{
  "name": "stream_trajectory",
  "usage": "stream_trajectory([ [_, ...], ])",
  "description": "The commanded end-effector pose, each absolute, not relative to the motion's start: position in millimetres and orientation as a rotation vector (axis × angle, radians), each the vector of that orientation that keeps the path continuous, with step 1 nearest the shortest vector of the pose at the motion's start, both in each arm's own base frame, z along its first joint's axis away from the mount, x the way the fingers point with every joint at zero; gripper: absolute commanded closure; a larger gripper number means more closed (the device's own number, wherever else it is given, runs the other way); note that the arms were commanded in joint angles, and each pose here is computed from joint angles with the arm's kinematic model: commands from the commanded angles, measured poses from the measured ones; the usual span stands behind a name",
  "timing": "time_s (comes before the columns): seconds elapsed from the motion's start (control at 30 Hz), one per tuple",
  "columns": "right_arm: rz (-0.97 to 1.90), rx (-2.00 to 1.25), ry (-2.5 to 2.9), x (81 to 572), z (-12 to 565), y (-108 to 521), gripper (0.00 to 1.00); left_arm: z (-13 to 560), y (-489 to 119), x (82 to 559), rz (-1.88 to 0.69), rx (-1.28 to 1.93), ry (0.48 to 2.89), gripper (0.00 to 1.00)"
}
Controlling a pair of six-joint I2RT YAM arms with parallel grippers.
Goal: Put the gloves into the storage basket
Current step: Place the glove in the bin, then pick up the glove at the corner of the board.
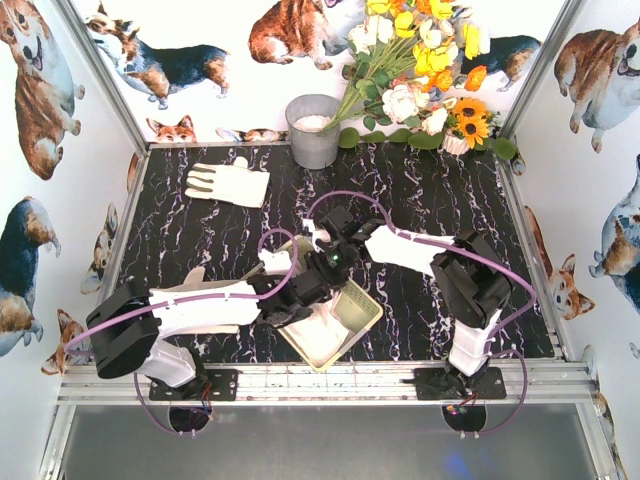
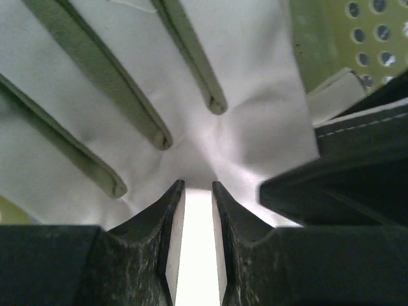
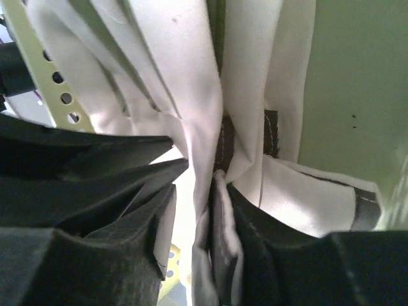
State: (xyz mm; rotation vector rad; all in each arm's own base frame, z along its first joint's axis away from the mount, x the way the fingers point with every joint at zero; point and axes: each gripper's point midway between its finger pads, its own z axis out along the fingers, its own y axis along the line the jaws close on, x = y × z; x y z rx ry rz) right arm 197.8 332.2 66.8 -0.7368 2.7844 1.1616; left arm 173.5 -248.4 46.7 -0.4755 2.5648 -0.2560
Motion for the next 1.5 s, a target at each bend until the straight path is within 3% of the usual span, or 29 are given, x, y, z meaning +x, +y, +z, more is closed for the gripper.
stream_trajectory([
  [0.0, 1.141, -0.751, 2.59, 227, 122, 335, 0.6, 39, -234, 170, -0.227, -0.533, 2.556, 0.81],
  [0.33, 1.034, -0.731, 2.509, 222, 168, 304, 0.47, 39, -242, 172, -0.211, -0.459, 2.58, 0.81],
  [0.6, 1.225, -0.689, 2.555, 202, 156, 316, 0.67, 39, -249, 173, -0.212, -0.423, 2.593, 0.8],
  [1.03, 0.98, -0.691, 2.724, 232, 87, 313, 0.83, 40, -245, 171, -0.221, -0.451, 2.588, 0.79],
  [1.47, 0.765, -0.731, 2.796, 237, 35, 303, 0.88, 39, -243, 171, -0.206, -0.453, 2.588, 0.79],
])
